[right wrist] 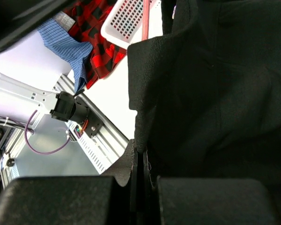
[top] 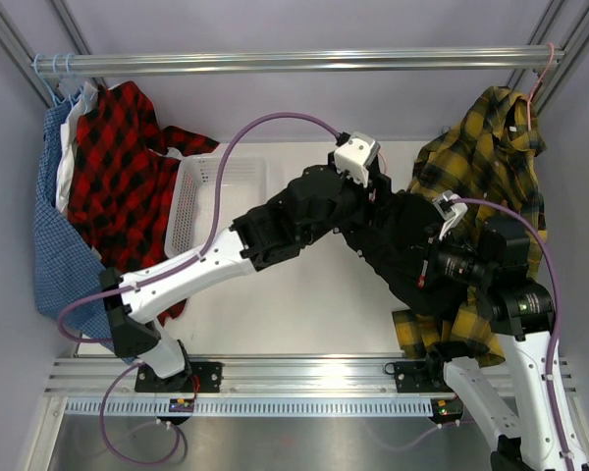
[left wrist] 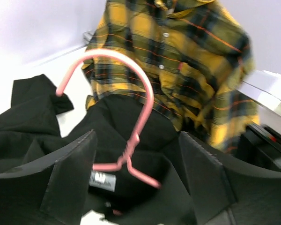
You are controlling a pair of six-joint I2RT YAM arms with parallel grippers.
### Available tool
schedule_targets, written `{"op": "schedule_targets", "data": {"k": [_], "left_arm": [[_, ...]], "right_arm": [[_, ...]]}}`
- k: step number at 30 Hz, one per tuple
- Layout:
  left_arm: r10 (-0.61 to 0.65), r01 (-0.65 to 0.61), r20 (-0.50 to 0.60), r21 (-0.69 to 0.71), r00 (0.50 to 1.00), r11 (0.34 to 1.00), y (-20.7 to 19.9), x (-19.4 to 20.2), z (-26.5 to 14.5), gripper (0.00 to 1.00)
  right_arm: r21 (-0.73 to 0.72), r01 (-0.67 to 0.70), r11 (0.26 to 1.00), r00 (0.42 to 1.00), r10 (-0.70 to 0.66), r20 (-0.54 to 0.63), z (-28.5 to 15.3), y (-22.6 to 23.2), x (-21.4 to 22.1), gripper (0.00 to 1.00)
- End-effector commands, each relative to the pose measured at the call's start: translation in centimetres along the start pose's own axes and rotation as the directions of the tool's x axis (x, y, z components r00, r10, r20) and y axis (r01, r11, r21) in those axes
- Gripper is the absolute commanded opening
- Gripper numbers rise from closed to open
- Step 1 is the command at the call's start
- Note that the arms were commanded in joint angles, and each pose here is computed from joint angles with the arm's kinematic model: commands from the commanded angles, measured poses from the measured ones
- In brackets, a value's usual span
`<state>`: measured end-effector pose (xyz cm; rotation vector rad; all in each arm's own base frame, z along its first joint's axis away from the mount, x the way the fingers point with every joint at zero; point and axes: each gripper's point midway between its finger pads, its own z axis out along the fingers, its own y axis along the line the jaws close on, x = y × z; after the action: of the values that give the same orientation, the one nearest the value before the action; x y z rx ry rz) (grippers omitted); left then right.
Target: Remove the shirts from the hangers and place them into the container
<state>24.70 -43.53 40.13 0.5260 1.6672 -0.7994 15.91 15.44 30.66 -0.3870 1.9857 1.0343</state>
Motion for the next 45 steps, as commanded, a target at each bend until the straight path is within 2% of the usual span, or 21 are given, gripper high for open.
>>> {"op": "schedule_targets", "data": {"k": [1,4,7,8,12,15,18,20,23,24,28,29,33,37,42,45], "left_arm": [[-0.018,0.024,0.143,-0.041,0.99,0.999,-0.1,-4.6,0.2,0.7],[-0.011,0.023,0.143,-0.079,0.99,0.997,0.5,-4.3,0.7,0.58],[-0.011,0.024,0.141,-0.094,0.99,0.995,0.7,-3.9,1.2,0.39],[-0.011,0.024,0.138,-0.097,0.99,0.995,0.8,-3.7,1.3,0.27],[-0.023,0.039,0.141,-0.114,0.99,0.993,1.1,-3.7,1.1,0.0],[-0.006,0.033,0.182,-0.144,0.983,0.989,1.8,-5.5,-0.2,0.0],[0.031,0.014,0.259,-0.17,0.965,0.985,2.5,-9.1,-2.4,0.0],[0.056,0.002,0.301,-0.19,0.952,0.982,2.9,-11.1,-3.5,0.0],[0.112,-0.026,0.362,-0.236,0.925,0.971,3.6,-14.0,-5.3,0.0],[0.149,-0.048,0.374,-0.267,0.915,0.962,4.0,-14.6,-5.6,0.0],[0.234,-0.094,0.35,-0.372,0.907,0.923,5.5,-14.4,-5.0,0.0],[0.248,-0.108,0.326,-0.392,0.912,0.914,5.7,-13.5,-4.1,0.0],[0.274,-0.107,0.268,-0.507,0.924,0.855,7.5,-11.8,-2.5,0.0],[0.28,-0.117,0.205,-0.573,0.938,0.811,8.6,-10.4,-0.9,0.0],[0.248,-0.105,0.173,-0.579,0.953,0.808,9.0,-8.5,1.0,0.0],[0.226,-0.094,0.164,-0.572,0.96,0.815,8.9,-7.5,1.4,0.0]], "right_arm": [[-0.087,0.066,0.994,0.998,-0.065,0.015,-0.2,1.8,-0.3,0.0],[-0.096,0.076,0.992,0.997,-0.075,0.016,-0.1,2.0,-0.2,0.0],[-0.106,0.081,0.991,0.997,-0.08,0.012,0.0,2.2,0.0,0.0],[-0.109,0.085,0.99,0.996,-0.084,0.009,0.0,2.3,0.1,0.0],[-0.094,0.094,0.991,0.996,-0.093,0.012,0.0,2.3,-0.2,0.0],[-0.09,0.113,0.989,0.993,-0.112,0.023,-0.2,3.0,-1.3,0.0],[-0.095,0.149,0.984,0.988,-0.144,0.06,-0.9,4.5,-4.1,0.0],[-0.093,0.178,0.98,0.98,-0.169,0.102,-1.5,5.7,-6.6,0.04],[-0.079,0.209,0.975,0.969,-0.196,0.149,-2.1,6.8,-9.6,0.3],[-0.059,0.206,0.977,0.968,-0.195,0.159,-2.2,6.8,-10.4,0.42],[-0.015,0.221,0.975,0.956,-0.214,0.2,-2.8,7.3,-12.7,0.67],[-0.003,0.222,0.975,0.954,-0.216,0.207,-2.9,7.2,-12.9,0.7],[0.062,0.186,0.981,0.955,-0.195,0.223,-2.8,5.9,-13.0,0.75],[0.038,0.146,0.988,0.962,-0.151,0.227,-2.1,5.3,-11.8,0.75],[-0.031,0.078,0.997,0.971,-0.069,0.23,-0.1,4.4,-10.3,0.76],[-0.009,0.003,1.0,0.979,-0.001,0.204,2.2,1.5,-8.2,0.75]]}}
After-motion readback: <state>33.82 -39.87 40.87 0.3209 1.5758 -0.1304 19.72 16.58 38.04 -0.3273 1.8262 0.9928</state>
